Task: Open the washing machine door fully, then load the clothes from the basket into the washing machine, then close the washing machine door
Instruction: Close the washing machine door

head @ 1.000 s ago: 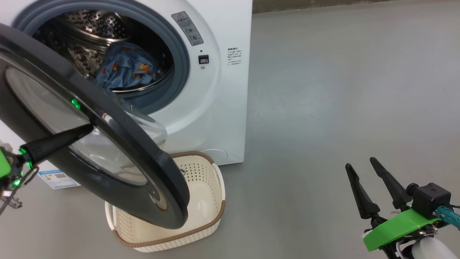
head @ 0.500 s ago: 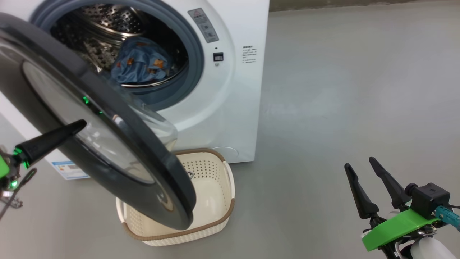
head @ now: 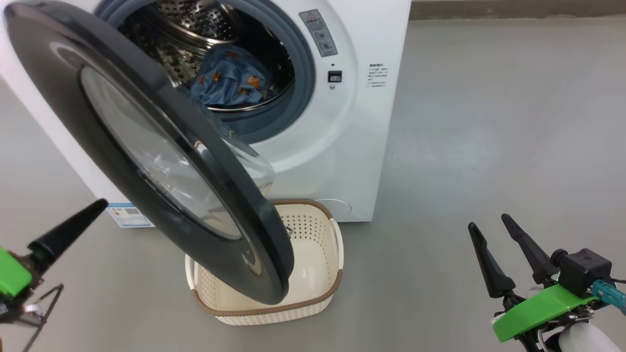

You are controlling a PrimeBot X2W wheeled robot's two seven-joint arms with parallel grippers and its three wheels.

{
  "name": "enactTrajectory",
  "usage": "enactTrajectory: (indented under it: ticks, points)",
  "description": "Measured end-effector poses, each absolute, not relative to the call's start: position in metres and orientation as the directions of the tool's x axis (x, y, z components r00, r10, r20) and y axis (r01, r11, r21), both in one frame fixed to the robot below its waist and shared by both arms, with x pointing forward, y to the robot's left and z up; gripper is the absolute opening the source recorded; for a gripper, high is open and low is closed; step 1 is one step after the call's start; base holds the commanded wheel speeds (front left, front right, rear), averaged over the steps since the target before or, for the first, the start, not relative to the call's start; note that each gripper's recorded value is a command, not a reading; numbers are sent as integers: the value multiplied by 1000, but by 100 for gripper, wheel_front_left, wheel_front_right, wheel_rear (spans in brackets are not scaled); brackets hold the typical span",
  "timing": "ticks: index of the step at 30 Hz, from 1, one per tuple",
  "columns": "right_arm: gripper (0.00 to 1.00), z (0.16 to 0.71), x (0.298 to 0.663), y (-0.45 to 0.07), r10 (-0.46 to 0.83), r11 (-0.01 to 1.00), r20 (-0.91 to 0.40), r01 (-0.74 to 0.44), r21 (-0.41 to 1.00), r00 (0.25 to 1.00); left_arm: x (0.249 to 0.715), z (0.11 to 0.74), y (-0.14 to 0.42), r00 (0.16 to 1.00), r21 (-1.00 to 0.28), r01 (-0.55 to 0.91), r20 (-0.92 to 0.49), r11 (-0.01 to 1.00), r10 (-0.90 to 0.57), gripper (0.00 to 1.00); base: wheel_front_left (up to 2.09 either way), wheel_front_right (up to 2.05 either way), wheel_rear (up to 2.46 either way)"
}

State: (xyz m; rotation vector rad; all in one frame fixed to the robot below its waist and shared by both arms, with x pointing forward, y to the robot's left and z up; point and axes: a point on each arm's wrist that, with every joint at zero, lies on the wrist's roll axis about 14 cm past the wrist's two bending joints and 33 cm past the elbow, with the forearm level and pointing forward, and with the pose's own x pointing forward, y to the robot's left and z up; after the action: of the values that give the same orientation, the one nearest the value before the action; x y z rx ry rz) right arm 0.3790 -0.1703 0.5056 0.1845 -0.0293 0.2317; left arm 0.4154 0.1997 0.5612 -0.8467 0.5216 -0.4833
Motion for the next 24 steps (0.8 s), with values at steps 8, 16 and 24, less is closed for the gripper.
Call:
enactTrajectory:
  ticks: [8,16,24]
  points:
    - [100,505,386,-156,267,946,50,-272,178,962,405,536,237,898,-780,72,-221,622,-381,100,0,0,0]
    - [100,505,390,-143,303,935,51,-307,179,952,384,504,253,959,-752,-22,-202,659,-199,100,0,0,0]
    - [100,504,395,-131,334,924,49,-337,182,941,367,487,255,988,-682,-46,-137,730,-66,100,0,0,0]
